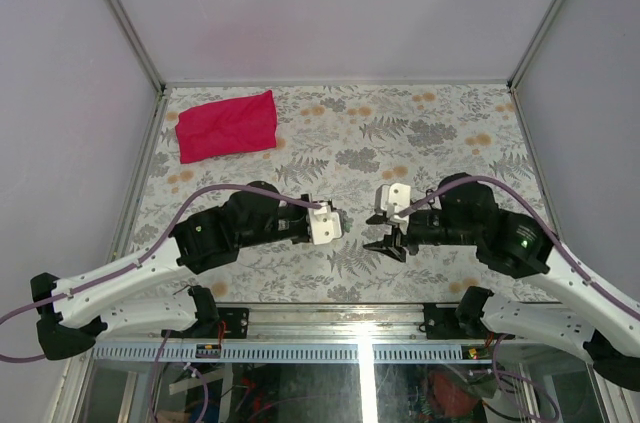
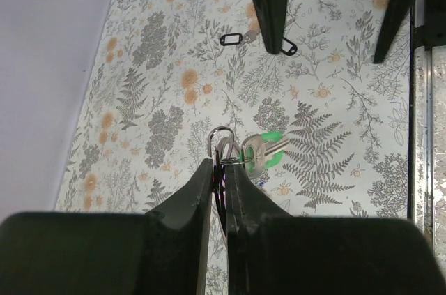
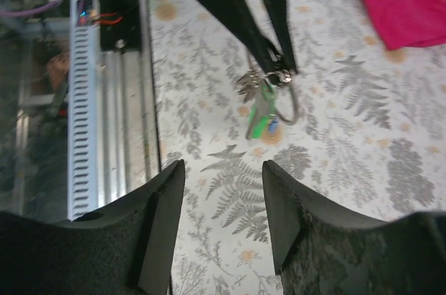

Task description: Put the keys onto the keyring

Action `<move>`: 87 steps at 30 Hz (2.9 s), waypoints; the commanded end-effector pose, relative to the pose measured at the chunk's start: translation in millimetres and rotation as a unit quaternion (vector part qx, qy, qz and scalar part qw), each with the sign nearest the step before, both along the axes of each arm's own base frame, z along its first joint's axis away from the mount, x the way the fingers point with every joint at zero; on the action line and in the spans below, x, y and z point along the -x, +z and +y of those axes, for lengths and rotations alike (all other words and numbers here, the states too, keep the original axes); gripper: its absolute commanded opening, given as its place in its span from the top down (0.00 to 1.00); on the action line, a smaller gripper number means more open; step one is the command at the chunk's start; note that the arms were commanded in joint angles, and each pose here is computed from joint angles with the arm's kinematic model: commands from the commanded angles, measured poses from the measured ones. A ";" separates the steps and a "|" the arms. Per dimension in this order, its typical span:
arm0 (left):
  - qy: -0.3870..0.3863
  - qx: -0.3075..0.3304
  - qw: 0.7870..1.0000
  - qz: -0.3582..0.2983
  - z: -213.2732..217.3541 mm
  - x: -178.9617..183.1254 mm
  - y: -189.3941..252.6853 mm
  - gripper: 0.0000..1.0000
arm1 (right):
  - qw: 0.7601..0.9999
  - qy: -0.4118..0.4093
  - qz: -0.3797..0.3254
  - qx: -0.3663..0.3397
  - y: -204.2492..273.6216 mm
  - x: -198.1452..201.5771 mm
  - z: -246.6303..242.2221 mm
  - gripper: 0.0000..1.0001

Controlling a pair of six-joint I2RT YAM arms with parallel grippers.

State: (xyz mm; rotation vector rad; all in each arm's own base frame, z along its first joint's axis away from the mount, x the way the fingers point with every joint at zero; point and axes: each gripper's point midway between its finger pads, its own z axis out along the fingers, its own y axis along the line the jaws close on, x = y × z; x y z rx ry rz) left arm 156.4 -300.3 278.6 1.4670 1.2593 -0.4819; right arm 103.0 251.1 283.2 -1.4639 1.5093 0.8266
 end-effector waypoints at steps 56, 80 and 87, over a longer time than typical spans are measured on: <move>0.292 0.087 0.950 0.073 -25.3 -94.3 66.9 1.00 | 0.927 -0.068 -0.176 -0.323 38.2 -56.6 50.8 0.49; 0.308 0.116 0.939 0.105 -29.1 -94.5 78.4 1.00 | 0.910 -0.157 -0.172 -0.343 24.6 -103.9 66.6 0.60; 0.320 0.121 0.934 0.106 -26.5 -96.2 76.7 1.00 | 0.909 -0.151 -0.148 -0.358 26.3 -101.1 71.2 0.88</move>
